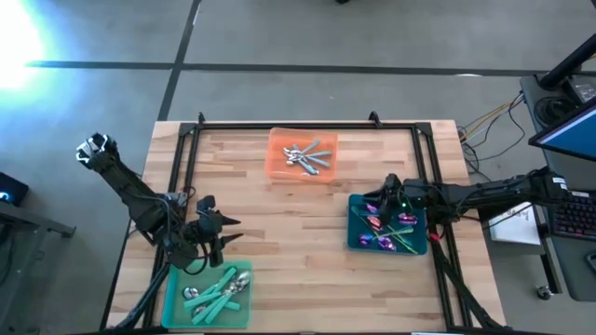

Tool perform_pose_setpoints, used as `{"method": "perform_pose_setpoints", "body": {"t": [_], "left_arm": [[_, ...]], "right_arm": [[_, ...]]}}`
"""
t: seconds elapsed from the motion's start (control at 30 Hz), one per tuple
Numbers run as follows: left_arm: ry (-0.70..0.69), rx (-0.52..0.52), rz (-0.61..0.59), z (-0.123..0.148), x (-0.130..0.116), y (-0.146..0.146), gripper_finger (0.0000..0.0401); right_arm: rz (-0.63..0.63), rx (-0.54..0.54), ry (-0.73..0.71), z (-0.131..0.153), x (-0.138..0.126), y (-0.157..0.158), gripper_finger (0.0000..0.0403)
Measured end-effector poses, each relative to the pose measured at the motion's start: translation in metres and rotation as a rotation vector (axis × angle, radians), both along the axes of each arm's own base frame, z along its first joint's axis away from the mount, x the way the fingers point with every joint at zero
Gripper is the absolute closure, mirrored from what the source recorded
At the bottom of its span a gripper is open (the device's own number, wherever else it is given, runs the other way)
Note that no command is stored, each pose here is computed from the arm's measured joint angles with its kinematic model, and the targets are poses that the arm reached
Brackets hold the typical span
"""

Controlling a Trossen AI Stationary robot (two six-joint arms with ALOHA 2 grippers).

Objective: Sort silverware by color (type)
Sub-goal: Return to Home Position

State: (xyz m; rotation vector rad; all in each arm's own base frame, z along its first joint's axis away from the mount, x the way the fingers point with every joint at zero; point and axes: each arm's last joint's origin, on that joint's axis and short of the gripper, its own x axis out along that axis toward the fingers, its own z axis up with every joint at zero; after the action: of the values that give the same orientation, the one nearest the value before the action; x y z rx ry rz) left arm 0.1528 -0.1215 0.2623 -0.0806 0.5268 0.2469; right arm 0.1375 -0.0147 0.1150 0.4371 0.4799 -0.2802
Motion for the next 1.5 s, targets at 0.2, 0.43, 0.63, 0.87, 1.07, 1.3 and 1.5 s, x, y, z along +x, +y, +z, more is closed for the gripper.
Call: {"method": "perform_pose_setpoints", "body": {"t": [0.2,0.43,0.63,0.87,1.07,1.3,1.5], "left_arm": [[-0.006,-0.018,0.010,0.000,0.000,0.000,0.0255],[-0.013,-0.036,0.019,0.000,0.000,0.000,0.0255],[-0.019,-0.051,0.026,0.001,0.001,-0.001,0.0255],[-0.036,-0.043,0.043,0.001,0.001,0.000,0.0255],[-0.040,-0.046,0.044,0.002,0.001,0.000,0.0255],[-0.045,-0.040,0.056,0.000,0.004,-0.001,0.0255],[-0.099,-0.035,0.090,-0.002,0.019,-0.006,0.0255]], "right_arm": [[0.001,-0.001,-0.020,0.003,-0.001,0.000,0.0330],[0.002,-0.016,-0.229,0.026,-0.008,0.001,0.0324],[0.002,-0.043,-0.504,0.055,-0.022,0.002,0.0319],[-0.001,-0.064,-0.705,0.073,-0.037,0.003,0.0326],[-0.005,-0.077,-0.818,0.083,-0.046,0.004,0.0330],[-0.012,-0.080,-0.818,0.082,-0.046,0.003,0.0320],[-0.012,-0.080,-0.817,0.082,-0.045,0.003,0.0316]]}}
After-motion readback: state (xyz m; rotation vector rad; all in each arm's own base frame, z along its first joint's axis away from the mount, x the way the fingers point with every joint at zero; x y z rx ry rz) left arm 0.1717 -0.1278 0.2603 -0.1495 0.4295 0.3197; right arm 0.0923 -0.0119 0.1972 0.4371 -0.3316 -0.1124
